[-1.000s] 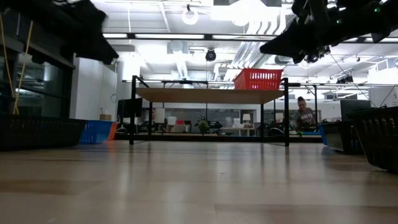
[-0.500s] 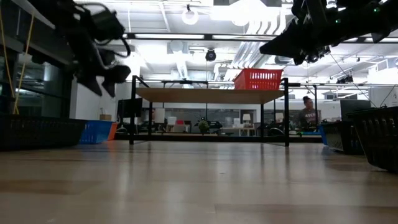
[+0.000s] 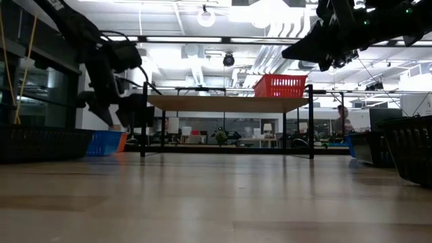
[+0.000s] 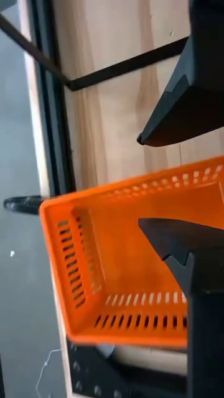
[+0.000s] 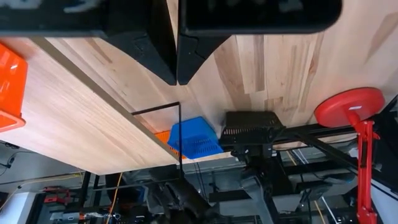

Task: Stack baskets on shelf by color
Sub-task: Stack the top left orange basket on the other orange basket on the shelf

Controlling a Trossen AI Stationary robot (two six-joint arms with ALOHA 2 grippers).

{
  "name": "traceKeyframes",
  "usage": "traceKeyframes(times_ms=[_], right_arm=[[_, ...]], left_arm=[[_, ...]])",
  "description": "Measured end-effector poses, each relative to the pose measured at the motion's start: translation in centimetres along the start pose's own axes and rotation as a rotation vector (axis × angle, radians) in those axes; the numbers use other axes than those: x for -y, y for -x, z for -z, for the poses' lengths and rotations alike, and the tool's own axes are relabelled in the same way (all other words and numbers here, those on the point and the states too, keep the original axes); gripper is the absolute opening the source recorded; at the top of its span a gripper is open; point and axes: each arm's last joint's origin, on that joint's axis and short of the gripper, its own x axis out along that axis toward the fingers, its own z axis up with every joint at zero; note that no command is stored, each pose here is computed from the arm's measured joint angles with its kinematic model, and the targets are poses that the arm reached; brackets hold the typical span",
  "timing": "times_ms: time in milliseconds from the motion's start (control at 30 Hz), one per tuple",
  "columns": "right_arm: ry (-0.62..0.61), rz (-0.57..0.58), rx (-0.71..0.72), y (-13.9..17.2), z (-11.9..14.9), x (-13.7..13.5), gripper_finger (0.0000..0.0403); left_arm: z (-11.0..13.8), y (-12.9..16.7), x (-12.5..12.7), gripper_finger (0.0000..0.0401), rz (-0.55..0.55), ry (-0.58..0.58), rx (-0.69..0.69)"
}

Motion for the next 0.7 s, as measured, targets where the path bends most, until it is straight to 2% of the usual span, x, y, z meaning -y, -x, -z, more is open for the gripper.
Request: traceKeyframes(times_ms=[233, 400, 533, 700], right_arm=[[-0.01, 0.0, 0.0, 0.0, 0.0, 0.0, 0.0], [-0.011, 0.0, 0.0, 0.0, 0.0, 0.0, 0.0], [-0.014, 0.0, 0.0, 0.0, 0.0, 0.0, 0.0], [-0.018, 0.0, 0.0, 0.0, 0.0, 0.0, 0.0]], left_arm=[[0.5, -1.7, 0.7, 0.0186, -0.012, -0.006, -0.033], [0.5, -1.9, 0.7, 0.0179, -0.037, 0.0, -0.019], [0.5, -1.8, 0.7, 0.0137, -0.037, 0.007, -0.018], [0.5, -1.8, 0.7, 0.0049, -0.038, 0.015, -0.017]])
